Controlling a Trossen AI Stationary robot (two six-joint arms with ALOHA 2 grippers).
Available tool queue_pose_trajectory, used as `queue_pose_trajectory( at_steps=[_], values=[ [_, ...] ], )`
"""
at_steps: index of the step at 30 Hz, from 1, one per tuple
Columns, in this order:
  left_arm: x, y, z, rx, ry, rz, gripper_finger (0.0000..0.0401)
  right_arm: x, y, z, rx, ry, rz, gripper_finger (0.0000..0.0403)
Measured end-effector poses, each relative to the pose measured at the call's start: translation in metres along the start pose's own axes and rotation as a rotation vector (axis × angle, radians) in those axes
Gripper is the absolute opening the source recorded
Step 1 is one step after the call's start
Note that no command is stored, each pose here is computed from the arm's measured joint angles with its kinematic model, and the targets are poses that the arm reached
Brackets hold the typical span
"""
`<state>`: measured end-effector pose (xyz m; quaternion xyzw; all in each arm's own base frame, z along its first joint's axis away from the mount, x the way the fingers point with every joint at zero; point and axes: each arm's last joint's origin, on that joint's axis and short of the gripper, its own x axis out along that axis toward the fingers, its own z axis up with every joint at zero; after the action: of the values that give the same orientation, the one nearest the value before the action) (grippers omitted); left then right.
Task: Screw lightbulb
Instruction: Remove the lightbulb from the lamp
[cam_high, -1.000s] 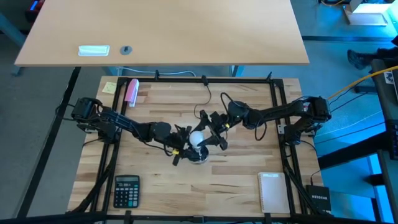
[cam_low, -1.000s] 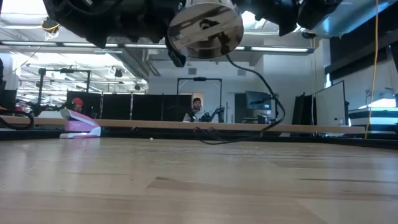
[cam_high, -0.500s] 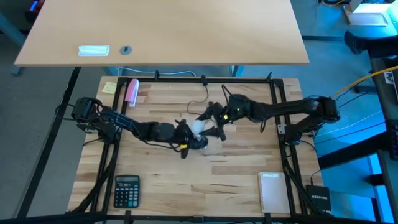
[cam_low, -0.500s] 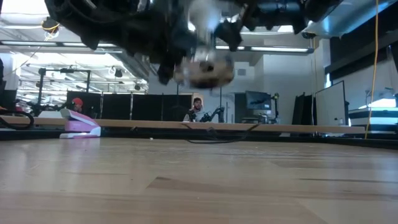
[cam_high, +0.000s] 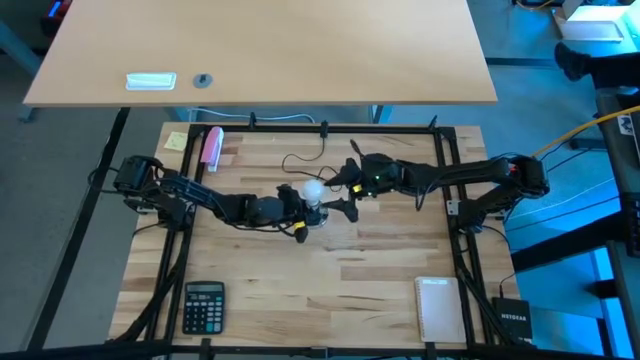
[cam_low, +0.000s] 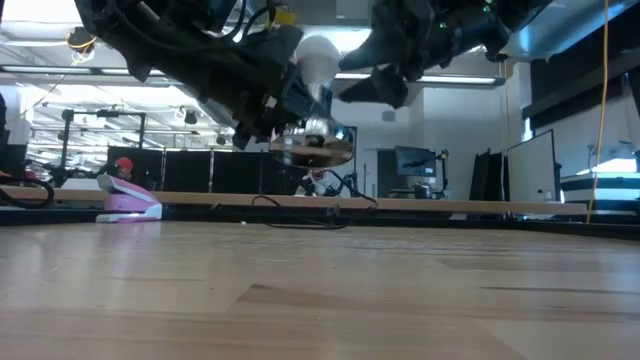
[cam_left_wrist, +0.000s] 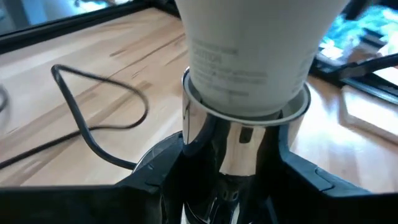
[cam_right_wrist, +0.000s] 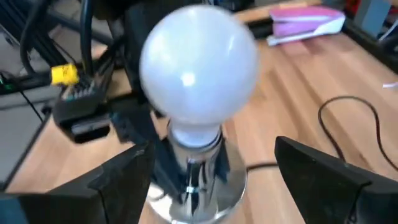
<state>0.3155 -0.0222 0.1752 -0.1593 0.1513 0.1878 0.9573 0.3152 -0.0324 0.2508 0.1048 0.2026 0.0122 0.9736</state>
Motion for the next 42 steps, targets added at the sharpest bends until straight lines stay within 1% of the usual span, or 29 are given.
queue_pose_trajectory(
  at_steps=[5,8,10,12,15,18,20,24,27,32,35,39,42],
  values=[
    [0.0,0.002,-0.004,0.013,0.029,0.033,0.0168,-0.002,-0.003,-0.008,0.013,0.086,-0.019,0.0332],
    [0.0,0.003,-0.004,0.012,0.032,0.043,0.0168,-0.007,-0.008,-0.004,0.015,0.066,-0.033,0.0332],
    [0.0,0.003,-0.004,-0.002,0.026,0.055,0.0168,-0.011,-0.009,0.004,0.008,0.009,-0.034,0.0332],
    [0.0,0.004,-0.004,-0.006,0.022,0.079,0.0168,-0.011,-0.008,0.01,-0.006,-0.105,-0.02,0.0332],
    [0.0,0.005,-0.004,-0.012,0.015,0.097,0.0168,-0.004,-0.005,0.002,0.021,-0.233,0.022,0.0332],
    [0.0,0.005,-0.004,-0.013,0.013,0.108,0.0168,0.005,-0.005,-0.013,0.058,-0.286,0.009,0.0332],
    [0.0,0.005,-0.004,-0.014,0.012,0.109,0.0168,0.01,-0.003,-0.016,0.077,-0.325,-0.007,0.0332],
    [0.0,0.005,-0.004,-0.015,0.011,0.109,0.0169,0.026,-0.001,-0.02,0.082,-0.346,-0.003,0.0332],
    [0.0,0.005,-0.004,-0.018,0.007,0.107,0.0168,0.033,-0.002,-0.015,0.085,-0.358,-0.017,0.0332],
    [0.0,0.005,-0.004,-0.018,0.006,0.107,0.0169,0.034,-0.003,-0.008,0.068,-0.389,-0.055,0.0332],
    [0.0,0.005,-0.004,-0.017,0.006,0.107,0.0169,0.034,-0.003,-0.009,0.064,-0.378,-0.064,0.0331],
    [0.0,0.005,-0.004,-0.018,0.003,0.106,0.0169,0.037,-0.004,-0.013,0.065,-0.357,-0.066,0.0316],
    [0.0,0.005,-0.003,-0.015,0.001,0.108,0.0169,0.038,-0.004,-0.015,0.053,-0.342,-0.044,0.0292]
  ],
)
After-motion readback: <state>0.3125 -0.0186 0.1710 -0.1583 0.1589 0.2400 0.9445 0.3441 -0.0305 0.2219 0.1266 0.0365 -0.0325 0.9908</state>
